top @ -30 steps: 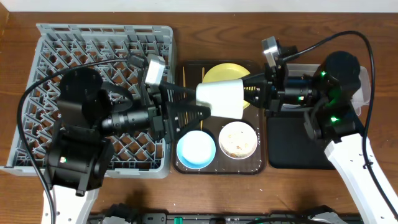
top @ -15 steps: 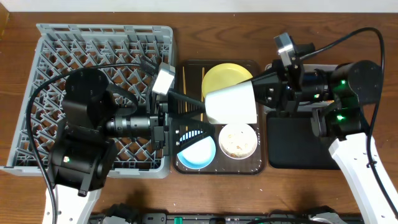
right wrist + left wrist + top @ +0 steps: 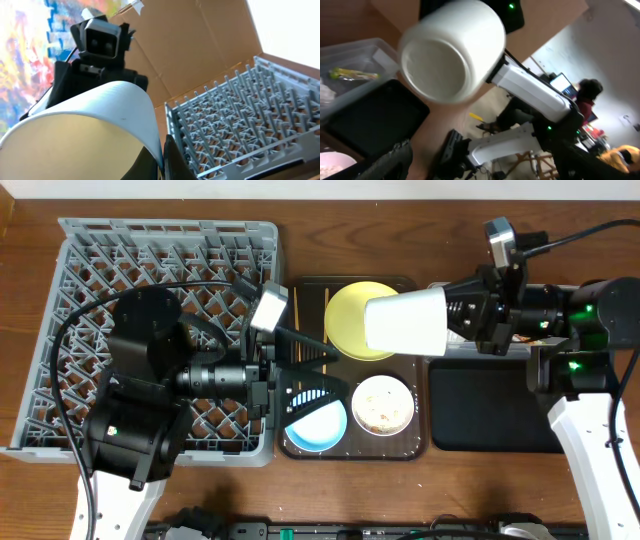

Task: Sort waste into correct bins and load items into the dishwasher
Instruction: 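Place the white cup into the dish rack with the left gripper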

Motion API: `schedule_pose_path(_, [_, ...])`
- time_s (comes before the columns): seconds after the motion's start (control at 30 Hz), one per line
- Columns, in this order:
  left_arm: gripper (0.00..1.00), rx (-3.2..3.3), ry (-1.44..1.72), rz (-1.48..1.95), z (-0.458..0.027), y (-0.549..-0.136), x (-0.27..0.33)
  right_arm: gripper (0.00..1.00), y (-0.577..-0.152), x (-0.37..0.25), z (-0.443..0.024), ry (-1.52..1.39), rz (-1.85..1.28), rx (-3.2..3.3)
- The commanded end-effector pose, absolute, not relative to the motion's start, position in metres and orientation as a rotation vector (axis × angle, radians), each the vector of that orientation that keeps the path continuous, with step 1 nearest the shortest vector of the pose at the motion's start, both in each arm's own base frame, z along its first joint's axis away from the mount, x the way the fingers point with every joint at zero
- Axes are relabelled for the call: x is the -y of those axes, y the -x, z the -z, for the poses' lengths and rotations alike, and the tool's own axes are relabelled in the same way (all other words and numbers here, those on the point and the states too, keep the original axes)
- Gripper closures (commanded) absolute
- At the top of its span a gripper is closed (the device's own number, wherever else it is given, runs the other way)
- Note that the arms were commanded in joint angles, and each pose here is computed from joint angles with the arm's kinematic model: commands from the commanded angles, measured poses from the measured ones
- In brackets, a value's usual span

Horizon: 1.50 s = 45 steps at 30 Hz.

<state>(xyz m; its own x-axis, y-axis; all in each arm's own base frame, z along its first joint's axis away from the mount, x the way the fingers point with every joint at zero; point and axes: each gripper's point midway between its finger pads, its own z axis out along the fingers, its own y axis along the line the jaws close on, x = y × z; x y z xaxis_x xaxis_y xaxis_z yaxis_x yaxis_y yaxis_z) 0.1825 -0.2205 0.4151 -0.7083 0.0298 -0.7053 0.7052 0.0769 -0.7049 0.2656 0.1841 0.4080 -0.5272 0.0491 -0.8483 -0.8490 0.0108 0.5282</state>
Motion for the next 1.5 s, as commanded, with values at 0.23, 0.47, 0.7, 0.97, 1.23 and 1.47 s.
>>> schedule_pose_path(0.23, [0.09,-1.926,-0.654,1.694,-0.394,-0.212,0.228,0.99,-0.226,-0.225,-0.414,1.033,-1.702,-1.513])
schedule_pose_path(0.47, [0.1,-1.854,-0.761,1.756,-0.405,-0.199,0.23,0.99,-0.231,-0.243,-0.403,1.045,-1.742,-1.512])
schedule_pose_path(0.7, [0.27,-1.839,-0.771,1.749,-0.408,-0.197,0.229,0.99,-0.23,-0.256,-0.394,1.063,-1.787,-1.525])
schedule_pose_path(0.97, [0.37,-2.028,-0.548,1.59,-0.374,-0.22,0.223,0.51,-0.25,-0.237,-0.398,0.986,-1.719,-1.527])
schedule_pose_path(1.23, [0.37,-2.341,-0.104,1.117,-0.309,-0.247,0.163,0.4,-0.291,-0.19,-0.389,0.746,-1.665,-1.649])
schedule_pose_path(1.47, [0.37,-2.461,0.384,0.619,-0.271,-0.247,0.06,0.4,-0.317,-0.188,-0.348,0.459,-1.677,-1.852])
